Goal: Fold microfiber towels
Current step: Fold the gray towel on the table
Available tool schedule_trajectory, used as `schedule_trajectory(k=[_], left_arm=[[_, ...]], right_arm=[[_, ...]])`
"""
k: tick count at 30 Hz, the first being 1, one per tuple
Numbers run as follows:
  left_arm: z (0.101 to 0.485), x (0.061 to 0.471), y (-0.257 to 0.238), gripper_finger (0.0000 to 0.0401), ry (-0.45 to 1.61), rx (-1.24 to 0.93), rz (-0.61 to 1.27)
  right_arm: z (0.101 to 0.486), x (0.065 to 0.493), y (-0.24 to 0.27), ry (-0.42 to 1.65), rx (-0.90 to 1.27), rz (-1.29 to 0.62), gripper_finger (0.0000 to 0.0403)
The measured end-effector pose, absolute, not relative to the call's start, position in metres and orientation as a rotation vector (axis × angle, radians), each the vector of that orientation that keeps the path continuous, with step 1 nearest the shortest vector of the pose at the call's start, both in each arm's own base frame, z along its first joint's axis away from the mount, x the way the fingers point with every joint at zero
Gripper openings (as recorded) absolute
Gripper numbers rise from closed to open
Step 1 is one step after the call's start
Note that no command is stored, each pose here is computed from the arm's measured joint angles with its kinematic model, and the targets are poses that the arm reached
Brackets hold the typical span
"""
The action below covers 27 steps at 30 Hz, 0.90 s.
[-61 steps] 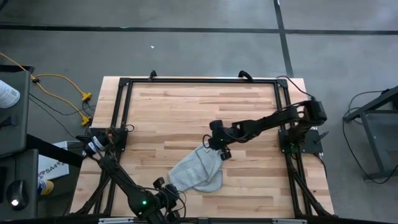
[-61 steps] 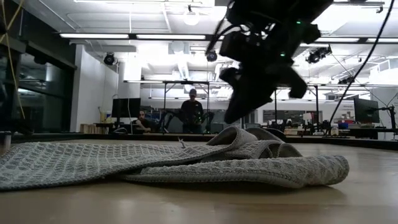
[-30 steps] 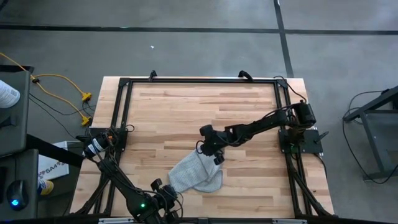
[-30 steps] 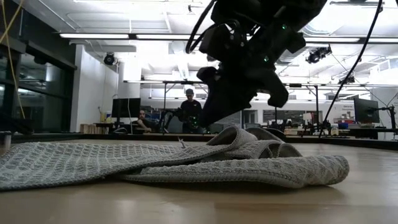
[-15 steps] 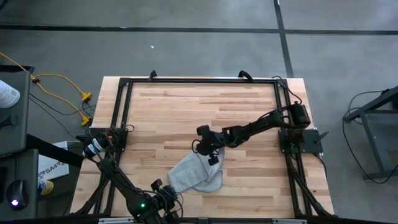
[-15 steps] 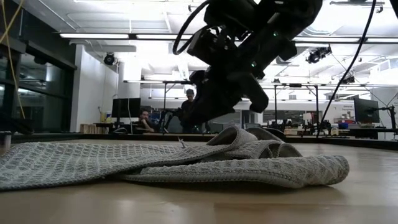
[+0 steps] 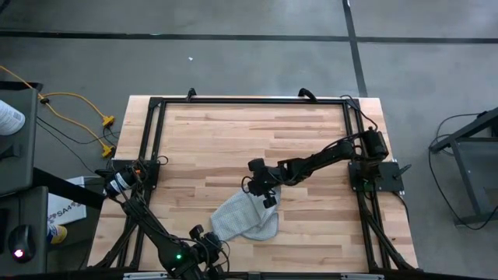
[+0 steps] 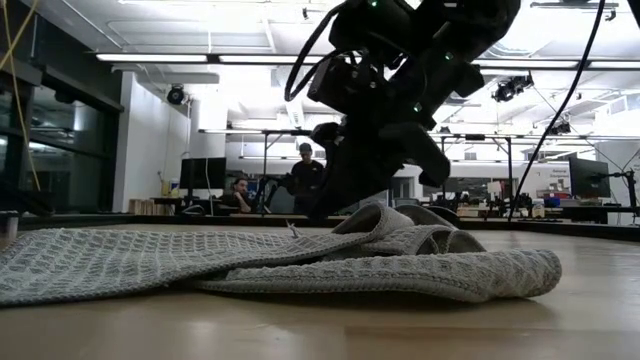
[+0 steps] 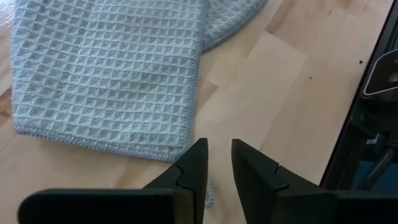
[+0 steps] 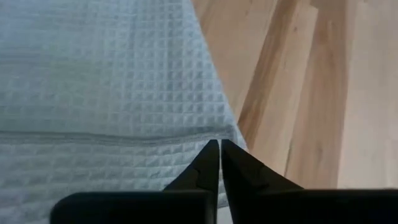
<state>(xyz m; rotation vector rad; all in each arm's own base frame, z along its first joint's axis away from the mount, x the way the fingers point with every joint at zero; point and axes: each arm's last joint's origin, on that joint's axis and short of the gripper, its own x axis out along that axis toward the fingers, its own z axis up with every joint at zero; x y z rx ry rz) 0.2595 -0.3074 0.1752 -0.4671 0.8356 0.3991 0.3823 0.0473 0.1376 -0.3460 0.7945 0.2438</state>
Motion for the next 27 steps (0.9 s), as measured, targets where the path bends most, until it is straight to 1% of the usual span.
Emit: schedule_trajectory(k=[7,11,18,20,22,27], left_arm=[[0.175,0.259,-0.307,0.0072,0.835,-0.468,0.399],[0.175,0.259,-0.308,0.0072,0.835,-0.469,0.399],[0.175,0.260,-0.307,0.0072,0.836,-0.468,0.400],[0.175,0.260,-0.307,0.0072,0.835,-0.469,0.400],[0.175,0.260,-0.307,0.0072,0.836,-0.469,0.400],[0.175,0.260,-0.307,0.0072,0.837,-0.469,0.401]], right_arm=[[0.138,0.383,0.041,0.792,-0.334,0.241,0.0072],[0.138,0.384,0.035,0.782,-0.299,0.287,0.0092],[0.130,0.391,0.035,0.726,-0.280,0.357,0.0097],[0.126,0.389,0.036,0.746,-0.286,0.363,0.0097],[0.124,0.394,0.036,0.716,-0.291,0.364,0.0097],[0.123,0.394,0.034,0.713,-0.299,0.354,0.0097]])
